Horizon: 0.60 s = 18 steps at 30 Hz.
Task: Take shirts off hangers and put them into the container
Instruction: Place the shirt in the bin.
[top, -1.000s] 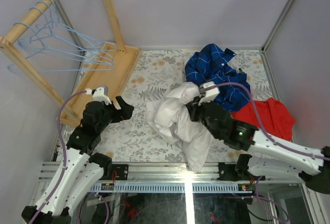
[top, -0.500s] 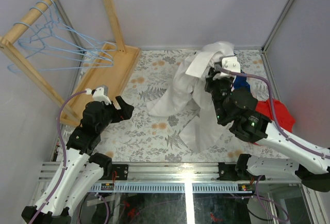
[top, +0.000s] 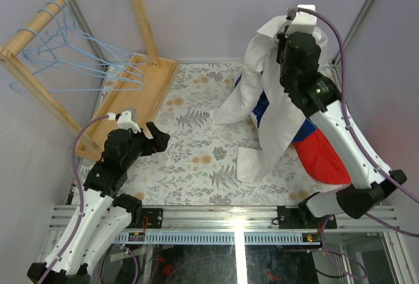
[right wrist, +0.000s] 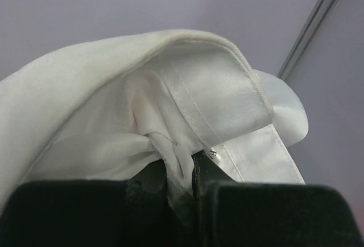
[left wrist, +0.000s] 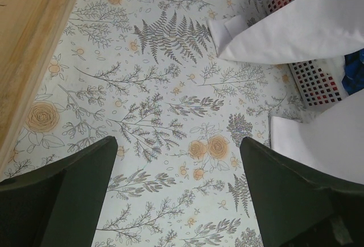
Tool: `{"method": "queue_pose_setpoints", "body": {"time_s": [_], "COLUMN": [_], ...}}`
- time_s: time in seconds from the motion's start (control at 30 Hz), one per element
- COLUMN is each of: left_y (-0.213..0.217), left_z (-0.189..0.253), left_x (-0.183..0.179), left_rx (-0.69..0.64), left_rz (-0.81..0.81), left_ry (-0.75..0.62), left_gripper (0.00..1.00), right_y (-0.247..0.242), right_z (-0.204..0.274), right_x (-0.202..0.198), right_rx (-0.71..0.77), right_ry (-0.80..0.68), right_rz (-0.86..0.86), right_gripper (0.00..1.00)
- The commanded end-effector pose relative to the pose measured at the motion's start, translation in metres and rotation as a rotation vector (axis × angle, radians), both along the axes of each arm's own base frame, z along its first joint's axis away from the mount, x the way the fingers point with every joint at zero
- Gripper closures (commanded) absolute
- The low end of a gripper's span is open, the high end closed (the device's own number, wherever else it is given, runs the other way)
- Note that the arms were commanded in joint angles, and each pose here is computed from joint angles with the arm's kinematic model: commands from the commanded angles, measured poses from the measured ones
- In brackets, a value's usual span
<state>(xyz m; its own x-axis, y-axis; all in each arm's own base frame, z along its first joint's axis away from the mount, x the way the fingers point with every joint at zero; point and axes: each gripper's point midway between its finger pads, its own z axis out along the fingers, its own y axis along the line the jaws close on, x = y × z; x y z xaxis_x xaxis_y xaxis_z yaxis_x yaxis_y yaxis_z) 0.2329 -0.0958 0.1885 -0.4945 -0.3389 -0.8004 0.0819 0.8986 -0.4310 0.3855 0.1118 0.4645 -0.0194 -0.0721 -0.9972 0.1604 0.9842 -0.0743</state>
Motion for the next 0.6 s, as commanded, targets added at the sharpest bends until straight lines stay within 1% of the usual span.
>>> {"method": "queue_pose_setpoints", "body": {"time_s": [0.0,0.1,0.17,0.2,0.23,0.3,0.37,0.43,0.47,0.5,0.57], "left_y": [0.002,0.001,0.001,0.002,0.002,0.002,0.003,0.002,0.002,0.002,0.001], "left_z": [0.017,0.017,0.017,0.017,0.017,0.016,0.016,0.016,0.015,0.016,0.015], "left_x": [0.004,0.004,0.004,0.004,0.004,0.004,0.004,0.004,0.004,0.004,0.005], "left_rx": [-0.006,-0.009,-0.009,-0.007,-0.007,-0.005,-0.003,-0.006,-0.007,-0.007,-0.007], "left_rz": [0.008,0.006,0.007,0.007,0.011,0.011,0.014,0.012,0.01,0.008,0.007], "left_ry": [-0.06,-0.057,-0.058,-0.06,-0.059,-0.056,-0.056,-0.052,-0.052,-0.053,-0.051], "left_gripper": [0.1,0.1,0.1,0.1,0.1,0.1,0.1,0.1,0.1,0.1,0.1], "right_y": [-0.012,-0.027,-0.021,-0.012,-0.01,-0.019,-0.019,-0.013,-0.011,-0.011,-0.011], "right_z": [-0.061,-0.13,-0.193,-0.23,-0.265,-0.329,-0.38,-0.408,-0.408,-0.401,-0.372], "right_x": [0.04,0.071,0.081,0.083,0.082,0.077,0.064,0.054,0.052,0.052,0.058], "right_rx": [0.087,0.101,0.116,0.11,0.101,0.083,0.091,0.1,0.106,0.11,0.102], "right_ry": [0.167,0.292,0.44,0.543,0.62,0.722,0.845,0.917,0.924,0.911,0.851], "right_rz": [0.009,-0.061,-0.044,-0.02,-0.032,-0.101,-0.106,-0.071,-0.059,-0.053,-0.029], "right_gripper": [0.96,0.96,0.96,0.96,0.96,0.96,0.97,0.96,0.95,0.93,0.85]}}
